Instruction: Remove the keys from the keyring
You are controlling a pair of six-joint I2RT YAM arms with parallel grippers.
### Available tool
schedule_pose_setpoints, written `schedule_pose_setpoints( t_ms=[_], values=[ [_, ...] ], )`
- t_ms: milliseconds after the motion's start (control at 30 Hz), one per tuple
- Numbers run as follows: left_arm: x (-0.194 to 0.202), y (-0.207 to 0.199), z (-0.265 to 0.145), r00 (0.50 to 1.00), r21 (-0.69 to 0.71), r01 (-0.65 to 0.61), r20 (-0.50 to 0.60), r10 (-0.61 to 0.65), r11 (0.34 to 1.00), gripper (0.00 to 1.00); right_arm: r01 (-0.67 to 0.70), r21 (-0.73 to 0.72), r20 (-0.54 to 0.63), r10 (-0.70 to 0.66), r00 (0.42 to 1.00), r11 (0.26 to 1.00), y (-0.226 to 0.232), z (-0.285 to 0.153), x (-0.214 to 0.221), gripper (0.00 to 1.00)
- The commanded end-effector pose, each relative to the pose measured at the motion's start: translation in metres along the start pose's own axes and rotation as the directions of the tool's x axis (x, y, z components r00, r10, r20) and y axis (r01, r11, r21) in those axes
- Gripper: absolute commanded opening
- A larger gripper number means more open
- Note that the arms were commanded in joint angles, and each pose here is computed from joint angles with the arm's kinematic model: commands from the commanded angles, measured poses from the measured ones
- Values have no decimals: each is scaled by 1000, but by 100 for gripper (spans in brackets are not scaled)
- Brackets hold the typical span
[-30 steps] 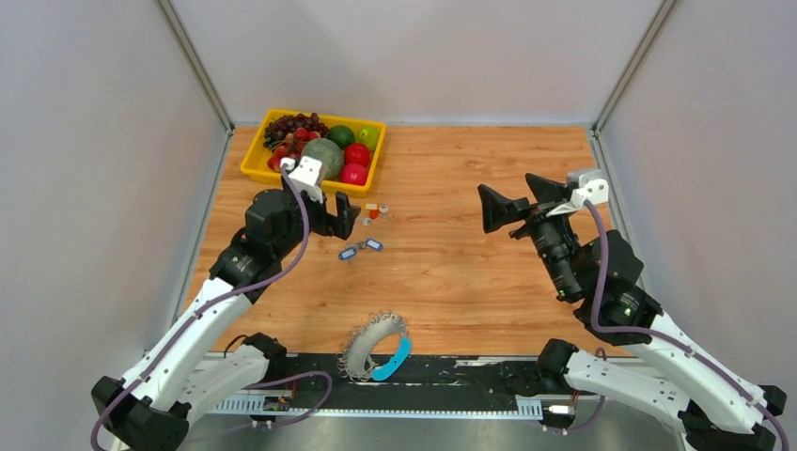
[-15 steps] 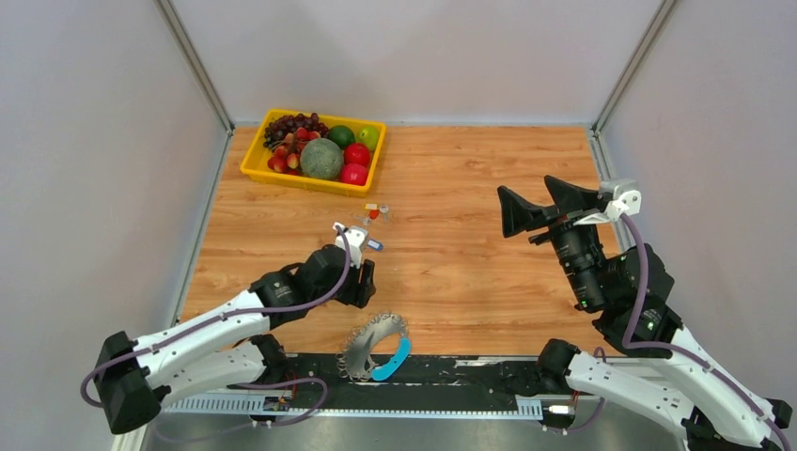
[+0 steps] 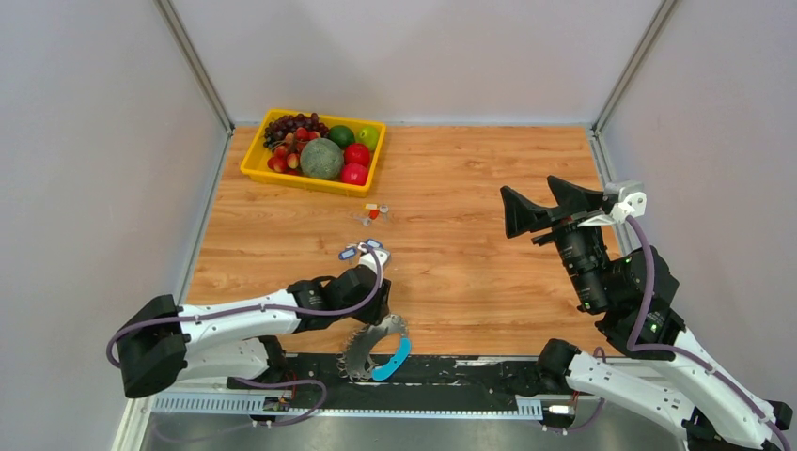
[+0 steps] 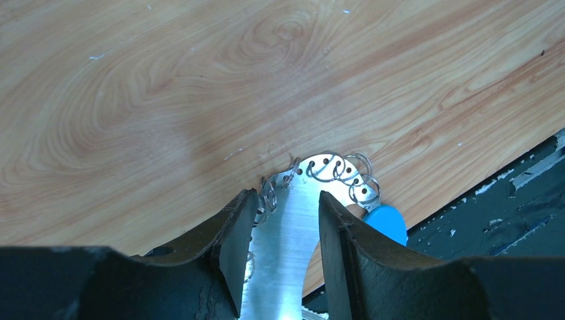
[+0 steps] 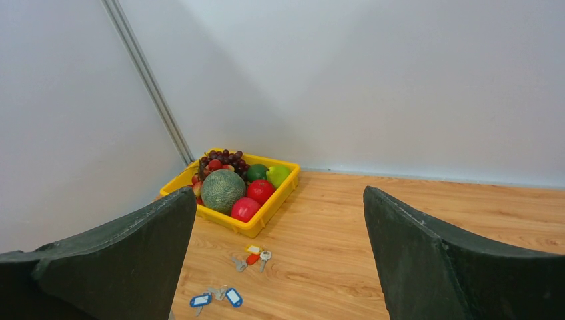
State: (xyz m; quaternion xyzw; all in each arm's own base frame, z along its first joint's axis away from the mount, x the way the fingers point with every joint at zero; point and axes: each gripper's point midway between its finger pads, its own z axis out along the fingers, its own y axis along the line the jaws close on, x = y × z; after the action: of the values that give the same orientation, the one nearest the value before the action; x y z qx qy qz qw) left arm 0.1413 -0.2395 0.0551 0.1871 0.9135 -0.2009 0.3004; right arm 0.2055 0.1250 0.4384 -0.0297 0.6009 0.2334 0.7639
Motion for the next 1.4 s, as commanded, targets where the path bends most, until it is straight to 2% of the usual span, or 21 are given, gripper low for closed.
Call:
schedule_pose_setpoints(
  t_ms=[0, 333, 467, 600, 667, 767, 800, 933, 1100, 1233, 1333, 1367],
  values=[
    [-7, -17, 9, 998, 53, 44, 33, -46, 998, 49, -10, 3, 11, 10, 1000, 1000, 0, 1, -6, 100],
    [0, -6, 21, 1000, -8, 21, 13, -21, 1000, 48, -15, -1, 19, 15, 1000, 1000, -1, -2, -8, 100],
    [6, -2, 25, 1000, -30, 19, -10, -20, 999, 44, -16, -5, 19, 16, 1000, 1000, 0, -2, -8, 100],
    [12, -1, 29, 999, -34, 18, -30, -19, 999, 33, -13, -6, 16, 13, 1000, 1000, 0, -2, -7, 100],
    [13, -4, 30, 999, -19, 21, -37, -22, 1000, 24, -14, -7, 16, 14, 1000, 1000, 1, -1, -7, 100],
    [12, -8, 29, 999, -4, 20, -45, -20, 1000, 3, -15, -7, 15, 15, 1000, 1000, 1, -1, -7, 100],
    [12, -6, 28, 999, -16, 12, -49, -12, 1000, 1, -16, -6, 17, 16, 1000, 1000, 0, -1, -7, 100],
    [-11, -4, 14, 999, -55, -33, -8, 33, 998, 0, -14, -8, 14, 14, 1000, 1000, 2, -1, -6, 100],
    [-66, -19, -18, 994, -41, -65, 85, 69, 997, 0, -9, -19, -7, 9, 1000, 1000, 6, 4, 0, 100],
    [-101, -24, -48, 985, -39, -79, 149, 84, 996, 0, 0, -135, -36, -5, 999, 991, 27, 3, 10, 100],
    [-127, -24, -74, 972, -45, -89, 215, 97, 995, 0, 65, -246, -66, -83, 994, 967, 43, 0, 28, 100],
    [-131, -22, -79, 968, -52, -101, 226, 110, 994, 0, 75, -239, -76, -96, 992, 968, 42, 1, 32, 100]
  ],
)
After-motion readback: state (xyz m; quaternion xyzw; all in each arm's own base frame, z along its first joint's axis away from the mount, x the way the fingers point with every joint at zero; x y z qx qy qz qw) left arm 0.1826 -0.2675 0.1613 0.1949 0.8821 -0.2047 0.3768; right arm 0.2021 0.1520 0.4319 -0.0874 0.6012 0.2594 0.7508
